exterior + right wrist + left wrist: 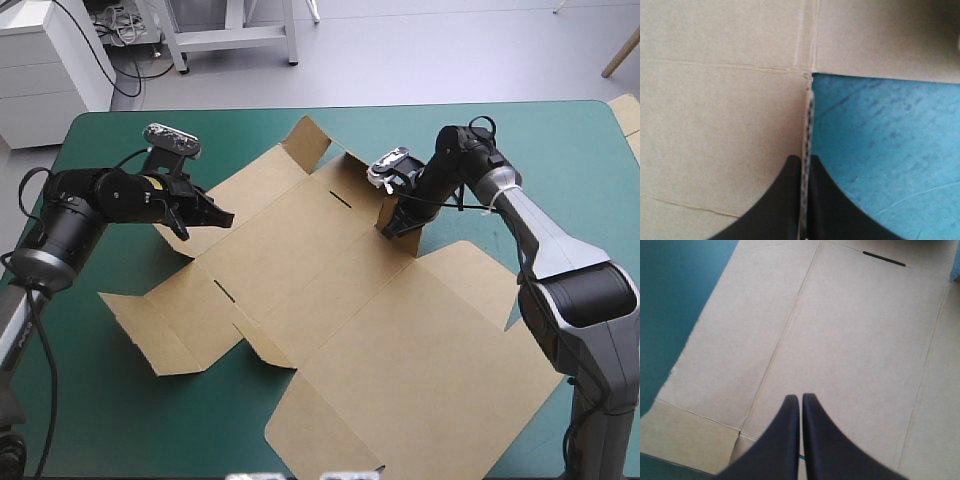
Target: Fold the box
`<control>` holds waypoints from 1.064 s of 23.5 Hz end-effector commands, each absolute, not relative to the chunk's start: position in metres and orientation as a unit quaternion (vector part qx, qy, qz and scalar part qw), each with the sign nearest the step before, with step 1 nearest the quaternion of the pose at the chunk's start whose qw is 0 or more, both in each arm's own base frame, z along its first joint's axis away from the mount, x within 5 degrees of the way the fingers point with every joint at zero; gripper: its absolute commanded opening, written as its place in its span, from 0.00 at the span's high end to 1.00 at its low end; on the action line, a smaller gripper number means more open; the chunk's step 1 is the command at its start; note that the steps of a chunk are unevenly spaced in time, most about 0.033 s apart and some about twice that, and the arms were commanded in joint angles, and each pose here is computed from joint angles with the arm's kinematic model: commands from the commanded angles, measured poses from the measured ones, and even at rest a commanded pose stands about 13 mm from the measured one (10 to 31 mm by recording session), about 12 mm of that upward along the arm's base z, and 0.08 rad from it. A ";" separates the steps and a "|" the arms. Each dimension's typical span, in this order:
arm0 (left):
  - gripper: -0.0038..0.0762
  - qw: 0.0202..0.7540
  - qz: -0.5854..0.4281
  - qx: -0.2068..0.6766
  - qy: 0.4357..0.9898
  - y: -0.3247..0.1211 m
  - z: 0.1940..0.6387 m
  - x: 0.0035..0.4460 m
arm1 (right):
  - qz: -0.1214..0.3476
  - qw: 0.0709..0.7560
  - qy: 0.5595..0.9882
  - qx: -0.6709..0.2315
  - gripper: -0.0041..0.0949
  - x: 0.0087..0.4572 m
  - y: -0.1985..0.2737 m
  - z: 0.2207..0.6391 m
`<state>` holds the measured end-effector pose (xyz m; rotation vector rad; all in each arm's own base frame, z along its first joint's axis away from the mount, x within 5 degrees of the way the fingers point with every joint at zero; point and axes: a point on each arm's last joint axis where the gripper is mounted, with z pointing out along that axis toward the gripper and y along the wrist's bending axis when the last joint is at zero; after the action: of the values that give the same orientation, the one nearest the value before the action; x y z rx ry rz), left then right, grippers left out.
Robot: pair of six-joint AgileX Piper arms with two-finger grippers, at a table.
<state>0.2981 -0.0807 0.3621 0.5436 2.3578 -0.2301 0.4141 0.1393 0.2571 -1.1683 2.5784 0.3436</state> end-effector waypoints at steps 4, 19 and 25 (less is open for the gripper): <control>0.96 0.442 -0.067 0.190 0.874 -0.062 0.415 0.268 | 0.083 0.238 0.821 -0.513 0.98 0.414 0.140 0.306; 0.96 0.402 -0.066 0.103 0.907 -0.020 0.412 0.262 | -0.022 0.345 0.624 -0.701 0.98 0.413 0.211 0.310; 0.96 0.404 -0.085 0.099 0.906 -0.023 0.413 0.262 | -0.045 0.365 0.563 -0.740 0.98 0.409 0.229 0.311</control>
<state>0.2690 -0.0201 0.3901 0.2840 2.3991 -0.1710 0.4147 0.2251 0.2698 -1.9533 1.6160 -0.0316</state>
